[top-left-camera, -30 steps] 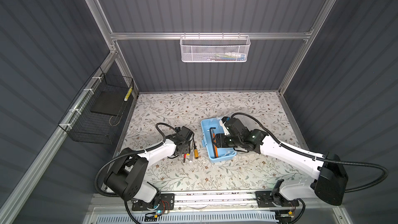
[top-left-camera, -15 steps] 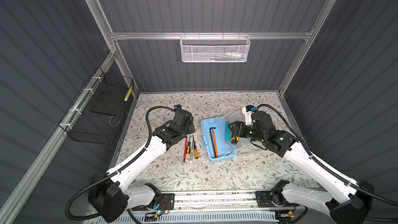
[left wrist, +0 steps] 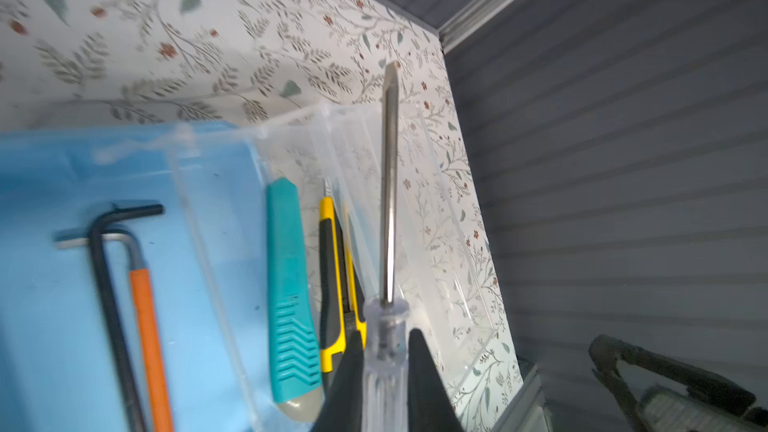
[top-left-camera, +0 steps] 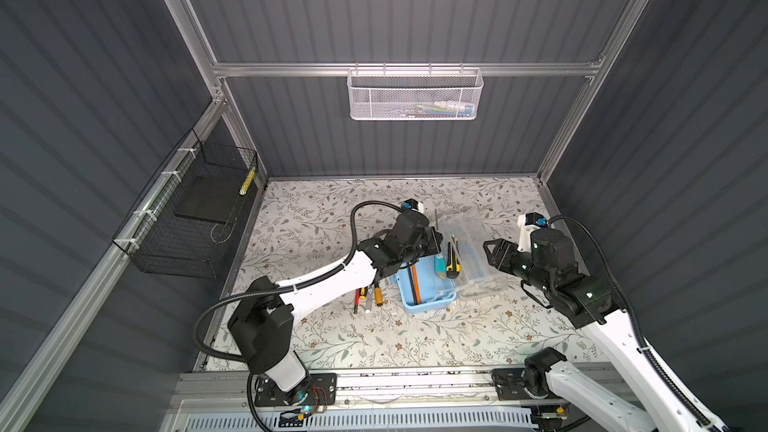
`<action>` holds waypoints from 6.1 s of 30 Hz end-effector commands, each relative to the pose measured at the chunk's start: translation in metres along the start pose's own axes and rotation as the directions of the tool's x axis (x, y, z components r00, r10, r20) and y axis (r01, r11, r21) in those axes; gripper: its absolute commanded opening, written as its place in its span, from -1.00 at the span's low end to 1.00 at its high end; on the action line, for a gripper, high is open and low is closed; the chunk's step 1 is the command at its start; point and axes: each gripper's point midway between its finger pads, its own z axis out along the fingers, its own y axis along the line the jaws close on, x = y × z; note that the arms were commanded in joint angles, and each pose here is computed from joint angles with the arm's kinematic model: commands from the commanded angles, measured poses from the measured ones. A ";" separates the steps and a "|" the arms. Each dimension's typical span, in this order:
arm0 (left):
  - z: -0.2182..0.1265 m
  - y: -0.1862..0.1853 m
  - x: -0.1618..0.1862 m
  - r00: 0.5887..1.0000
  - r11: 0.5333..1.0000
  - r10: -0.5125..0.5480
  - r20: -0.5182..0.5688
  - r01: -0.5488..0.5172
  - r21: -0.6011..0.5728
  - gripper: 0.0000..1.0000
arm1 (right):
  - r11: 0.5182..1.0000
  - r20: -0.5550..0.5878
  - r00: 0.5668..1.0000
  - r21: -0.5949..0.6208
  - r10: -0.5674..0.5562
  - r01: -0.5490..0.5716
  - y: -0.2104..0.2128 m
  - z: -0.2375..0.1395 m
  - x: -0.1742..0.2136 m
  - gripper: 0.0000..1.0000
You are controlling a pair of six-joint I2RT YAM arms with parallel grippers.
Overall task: Pack the tool kit
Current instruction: 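Carry the clear screwdriver over the clear lid and open the left gripper, then move the left gripper back over the remaining tools beside the box, then lower the left gripper onto the red-handled hex key and close it, then lift the red hex key with the left gripper and carry it over the blue box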
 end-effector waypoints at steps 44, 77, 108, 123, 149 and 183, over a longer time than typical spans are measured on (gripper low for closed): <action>0.046 -0.036 0.026 0.998 0.993 -0.060 -0.009 0.060 0.105 0.13 | 0.999 -0.017 1.000 -0.037 -0.009 0.009 -0.013 -0.016 0.021 0.32; -0.132 0.229 0.022 0.986 0.724 0.141 -0.085 -0.162 -0.671 -0.24 | 0.970 -0.177 0.961 -0.158 -0.212 0.185 0.079 0.032 0.056 0.23; -0.070 0.296 0.030 0.983 0.717 0.070 -0.169 -0.167 -0.677 -0.52 | 0.983 -0.238 0.957 -0.117 -0.164 0.140 0.070 0.066 0.082 0.23; -0.071 0.311 0.040 0.979 0.681 0.053 -0.194 -0.178 -0.710 -0.55 | 0.983 -0.262 0.950 -0.114 -0.168 0.142 0.070 0.074 0.088 0.24; -0.110 0.278 0.000 0.990 0.662 0.085 -0.113 -0.141 -0.736 -1.00 | 0.984 -0.241 0.963 -0.161 -0.119 0.081 0.073 0.067 0.082 0.24; 0.022 0.114 0.012 0.999 0.960 -0.037 -0.010 0.033 -0.277 -1.00 | 0.985 -0.193 0.979 -0.172 -0.059 0.025 0.050 0.056 0.059 0.25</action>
